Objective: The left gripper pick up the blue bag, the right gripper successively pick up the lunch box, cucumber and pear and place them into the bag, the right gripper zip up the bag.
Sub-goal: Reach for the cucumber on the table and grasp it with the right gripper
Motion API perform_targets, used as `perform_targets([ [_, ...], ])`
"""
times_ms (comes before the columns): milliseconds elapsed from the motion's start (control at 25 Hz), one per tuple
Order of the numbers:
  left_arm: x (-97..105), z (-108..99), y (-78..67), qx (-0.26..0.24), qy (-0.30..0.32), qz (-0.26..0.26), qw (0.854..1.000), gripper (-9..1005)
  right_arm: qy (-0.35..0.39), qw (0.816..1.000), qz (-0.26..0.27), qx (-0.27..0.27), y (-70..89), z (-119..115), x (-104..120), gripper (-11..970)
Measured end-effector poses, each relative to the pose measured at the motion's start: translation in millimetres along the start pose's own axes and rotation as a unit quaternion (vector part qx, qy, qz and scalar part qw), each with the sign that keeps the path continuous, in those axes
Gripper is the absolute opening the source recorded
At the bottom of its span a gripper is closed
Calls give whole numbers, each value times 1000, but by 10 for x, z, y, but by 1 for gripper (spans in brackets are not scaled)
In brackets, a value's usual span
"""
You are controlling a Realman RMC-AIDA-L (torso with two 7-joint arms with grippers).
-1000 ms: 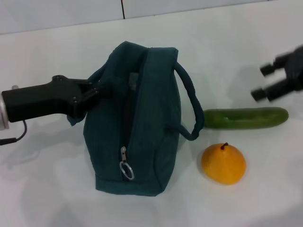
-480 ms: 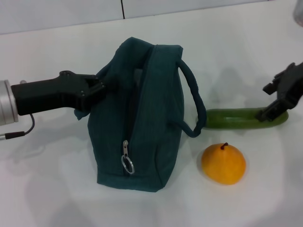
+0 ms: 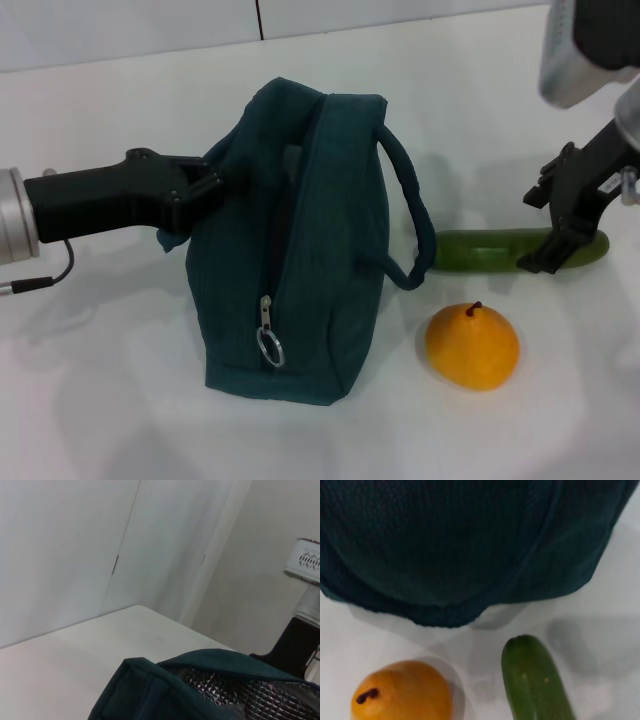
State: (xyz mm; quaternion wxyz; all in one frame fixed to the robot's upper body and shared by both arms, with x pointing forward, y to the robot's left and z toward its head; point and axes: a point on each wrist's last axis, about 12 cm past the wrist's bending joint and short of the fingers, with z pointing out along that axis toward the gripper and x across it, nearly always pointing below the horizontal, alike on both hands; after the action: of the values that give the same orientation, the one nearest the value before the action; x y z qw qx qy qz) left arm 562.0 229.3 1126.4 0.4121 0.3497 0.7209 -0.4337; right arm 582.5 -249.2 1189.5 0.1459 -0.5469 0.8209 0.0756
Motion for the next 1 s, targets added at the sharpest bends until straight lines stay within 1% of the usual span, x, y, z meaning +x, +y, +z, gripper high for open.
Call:
perform_targets([
  [120,-1,0,0,0,0,0,1000,46,30,999,-12,-2,-11,116,-64,873],
  [320,-7,2,0,0,-1,0,1000,46,52,998,-30,7,2,210,-111,873],
  [600,-8,2,0,0,-1,0,1000,46,62,997,-49,22,-10,301,-168,872],
  [840,-2,-14,4,-2,-4,-2,1000,46,73,996,-56,18,-6,417,-178,873],
  [1000,1,-16,5,-3,-5,-2,1000,46,77,995,-61,16,5,442,-190,874],
])
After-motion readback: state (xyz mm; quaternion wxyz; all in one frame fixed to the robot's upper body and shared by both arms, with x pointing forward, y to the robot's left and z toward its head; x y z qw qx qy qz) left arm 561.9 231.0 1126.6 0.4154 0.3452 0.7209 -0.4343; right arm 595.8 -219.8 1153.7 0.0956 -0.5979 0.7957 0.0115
